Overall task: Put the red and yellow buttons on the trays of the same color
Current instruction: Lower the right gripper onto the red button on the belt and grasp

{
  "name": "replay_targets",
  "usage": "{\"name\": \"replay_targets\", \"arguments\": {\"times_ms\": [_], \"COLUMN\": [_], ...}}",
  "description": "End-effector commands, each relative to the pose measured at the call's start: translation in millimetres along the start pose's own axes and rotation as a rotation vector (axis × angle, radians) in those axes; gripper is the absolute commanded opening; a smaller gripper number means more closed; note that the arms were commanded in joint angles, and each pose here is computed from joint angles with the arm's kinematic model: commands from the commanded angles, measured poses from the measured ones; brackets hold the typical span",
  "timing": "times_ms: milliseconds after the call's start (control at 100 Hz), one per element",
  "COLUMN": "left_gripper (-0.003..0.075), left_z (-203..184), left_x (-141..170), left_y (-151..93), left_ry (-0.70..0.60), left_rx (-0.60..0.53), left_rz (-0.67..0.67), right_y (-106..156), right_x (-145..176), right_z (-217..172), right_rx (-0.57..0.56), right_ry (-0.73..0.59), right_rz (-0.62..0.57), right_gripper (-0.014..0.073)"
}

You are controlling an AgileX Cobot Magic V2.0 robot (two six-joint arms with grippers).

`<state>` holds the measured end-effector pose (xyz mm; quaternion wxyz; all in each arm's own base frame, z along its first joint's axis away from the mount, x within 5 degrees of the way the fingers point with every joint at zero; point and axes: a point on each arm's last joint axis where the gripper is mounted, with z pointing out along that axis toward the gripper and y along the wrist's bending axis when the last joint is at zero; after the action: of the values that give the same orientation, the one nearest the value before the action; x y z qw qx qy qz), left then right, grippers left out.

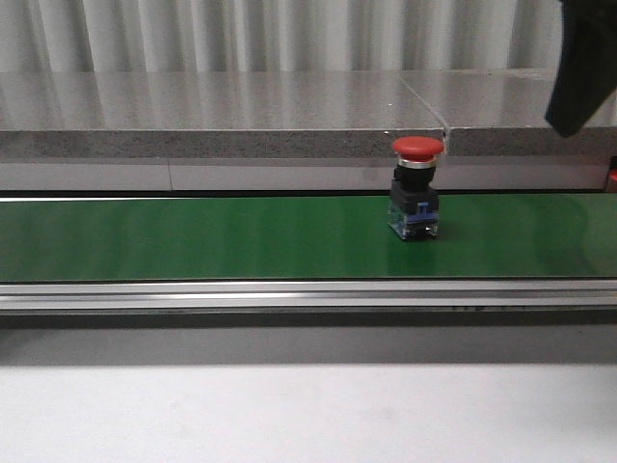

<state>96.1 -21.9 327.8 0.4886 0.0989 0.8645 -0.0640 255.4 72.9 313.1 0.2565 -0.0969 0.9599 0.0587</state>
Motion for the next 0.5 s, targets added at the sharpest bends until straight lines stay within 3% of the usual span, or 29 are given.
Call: {"name": "replay_targets", "arguments": {"times_ms": [0,490], "left_gripper": [-0.002,-0.002], "left_z": [-4.6,-4.6], "left_x": [-13.1,-13.1], "left_y": [-0.5,-0.5], "left_ry": [-0.093,-0.093], "left_rx": [0.002,0.002], "left_rz": [0.0,0.0], "right_y": [9.2,26.3], "right_x": [-20.0,-58.0], "right_z": [-9.2,39.9], "right_rx": [-0.017,-0.09], "right_ry": [-0.049,0.066], "right_rz": [-0.048,-0.105], "right_gripper": [0.0615,0.0614]}}
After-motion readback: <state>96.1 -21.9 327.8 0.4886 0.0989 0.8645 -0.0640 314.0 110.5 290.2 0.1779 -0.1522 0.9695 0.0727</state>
